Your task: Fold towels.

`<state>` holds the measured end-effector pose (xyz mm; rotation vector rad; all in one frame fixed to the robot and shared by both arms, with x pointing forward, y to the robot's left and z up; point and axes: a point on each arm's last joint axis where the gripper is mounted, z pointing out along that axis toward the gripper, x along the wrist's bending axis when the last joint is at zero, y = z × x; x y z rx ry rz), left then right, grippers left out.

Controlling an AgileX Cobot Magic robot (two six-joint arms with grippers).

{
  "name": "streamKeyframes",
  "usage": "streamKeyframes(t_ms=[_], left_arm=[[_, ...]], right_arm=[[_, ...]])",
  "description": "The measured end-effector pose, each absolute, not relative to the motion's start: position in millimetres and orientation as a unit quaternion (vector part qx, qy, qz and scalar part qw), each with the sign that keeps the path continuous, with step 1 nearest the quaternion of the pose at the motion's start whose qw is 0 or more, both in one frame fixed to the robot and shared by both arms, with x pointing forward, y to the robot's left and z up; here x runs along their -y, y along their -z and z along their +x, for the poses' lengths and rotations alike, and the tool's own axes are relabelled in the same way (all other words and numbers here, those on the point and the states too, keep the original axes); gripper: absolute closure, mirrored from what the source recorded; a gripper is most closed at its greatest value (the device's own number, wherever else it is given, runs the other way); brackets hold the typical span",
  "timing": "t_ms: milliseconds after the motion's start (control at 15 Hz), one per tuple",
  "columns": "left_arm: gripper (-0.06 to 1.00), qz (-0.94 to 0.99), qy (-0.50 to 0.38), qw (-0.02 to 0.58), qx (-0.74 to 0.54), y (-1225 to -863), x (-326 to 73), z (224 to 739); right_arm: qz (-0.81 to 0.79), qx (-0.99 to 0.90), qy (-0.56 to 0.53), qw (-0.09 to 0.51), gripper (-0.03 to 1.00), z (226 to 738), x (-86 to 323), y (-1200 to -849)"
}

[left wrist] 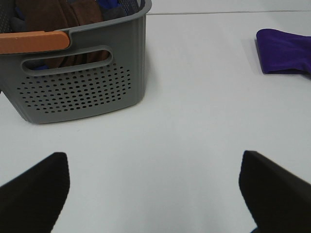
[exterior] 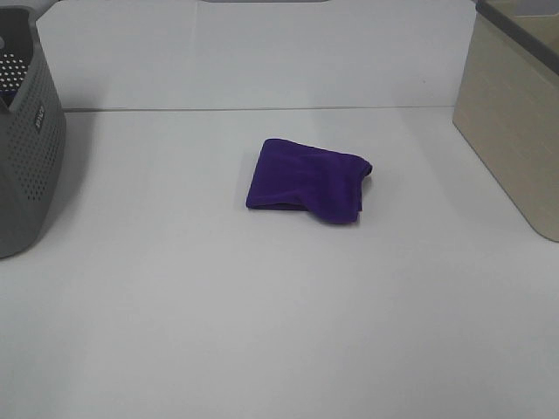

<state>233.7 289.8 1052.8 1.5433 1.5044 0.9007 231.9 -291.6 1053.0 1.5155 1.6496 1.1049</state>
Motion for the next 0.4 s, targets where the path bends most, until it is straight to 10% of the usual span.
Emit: streamKeyframes(t_ms=[400], left_arm=[[0.07,0.608,-0.354,0.392,-0.592,-1052.8,-289.7,233.7]], right_arm=[[0.576,-0.627,-0.42,0.316,0.2,231.9,291.6,-1053.0]])
